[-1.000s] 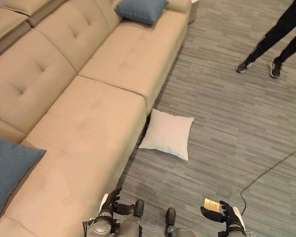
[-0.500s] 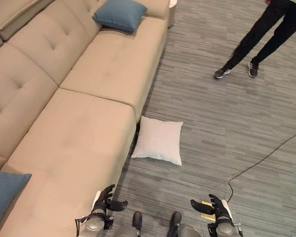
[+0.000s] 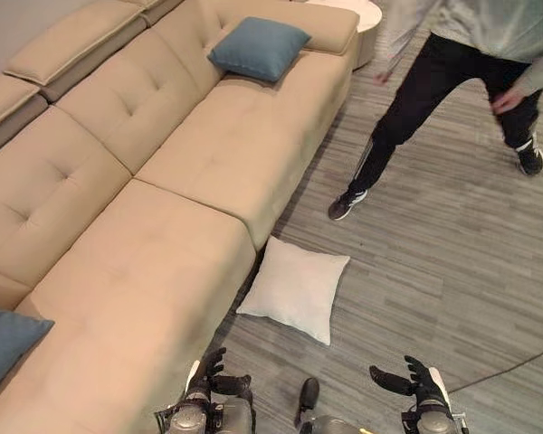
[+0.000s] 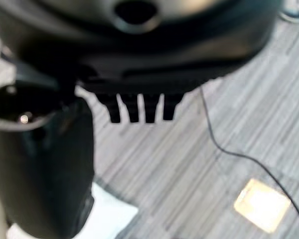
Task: Pick up all the scattered cushions and arrange them neatly on the sofa.
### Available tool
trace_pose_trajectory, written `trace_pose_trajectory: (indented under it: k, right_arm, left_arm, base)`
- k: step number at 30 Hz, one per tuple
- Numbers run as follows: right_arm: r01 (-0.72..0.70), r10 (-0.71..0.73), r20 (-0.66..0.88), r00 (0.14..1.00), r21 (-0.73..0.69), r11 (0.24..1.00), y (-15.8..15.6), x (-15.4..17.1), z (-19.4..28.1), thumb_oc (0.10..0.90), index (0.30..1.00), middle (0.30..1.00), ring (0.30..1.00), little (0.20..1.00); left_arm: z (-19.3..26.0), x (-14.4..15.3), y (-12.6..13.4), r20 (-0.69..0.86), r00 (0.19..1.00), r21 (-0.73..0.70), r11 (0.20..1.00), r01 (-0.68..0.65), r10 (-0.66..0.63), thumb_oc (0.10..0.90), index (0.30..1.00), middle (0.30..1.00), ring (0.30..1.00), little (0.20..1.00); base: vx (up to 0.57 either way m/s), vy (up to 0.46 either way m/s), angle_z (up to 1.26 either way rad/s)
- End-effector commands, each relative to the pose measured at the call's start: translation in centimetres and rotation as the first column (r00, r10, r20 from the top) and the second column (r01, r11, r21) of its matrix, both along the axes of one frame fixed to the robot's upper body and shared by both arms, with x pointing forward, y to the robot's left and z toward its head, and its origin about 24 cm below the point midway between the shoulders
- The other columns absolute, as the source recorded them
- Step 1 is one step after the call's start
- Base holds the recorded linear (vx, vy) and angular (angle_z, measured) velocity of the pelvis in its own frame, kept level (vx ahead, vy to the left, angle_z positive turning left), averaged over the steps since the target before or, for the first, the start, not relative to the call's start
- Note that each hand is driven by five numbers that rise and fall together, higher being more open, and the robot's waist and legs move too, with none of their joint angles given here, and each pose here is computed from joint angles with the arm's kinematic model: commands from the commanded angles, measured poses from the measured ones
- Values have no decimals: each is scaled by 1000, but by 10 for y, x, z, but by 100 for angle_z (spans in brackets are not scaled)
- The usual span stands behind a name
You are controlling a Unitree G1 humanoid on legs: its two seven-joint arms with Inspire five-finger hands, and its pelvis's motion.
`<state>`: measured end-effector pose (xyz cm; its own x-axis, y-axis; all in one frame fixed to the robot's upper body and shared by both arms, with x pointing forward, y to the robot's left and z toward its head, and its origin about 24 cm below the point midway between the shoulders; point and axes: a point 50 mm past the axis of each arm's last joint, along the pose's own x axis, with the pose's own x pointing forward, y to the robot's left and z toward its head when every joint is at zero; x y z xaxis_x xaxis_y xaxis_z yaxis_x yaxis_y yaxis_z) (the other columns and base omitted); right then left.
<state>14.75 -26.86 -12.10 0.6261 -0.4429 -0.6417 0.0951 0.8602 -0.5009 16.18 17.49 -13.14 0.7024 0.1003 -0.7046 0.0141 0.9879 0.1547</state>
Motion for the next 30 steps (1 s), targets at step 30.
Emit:
trace_pose_trajectory:
  k: [30]
  right_arm:
    - [10,-10,546,838,3,1000,25,146,104,800,900,900,900,900]
  left_arm:
    - [123,145,14,575,814,22,993,-113,80,800,900,900,900,900]
  base:
    - [-10,26,-6]
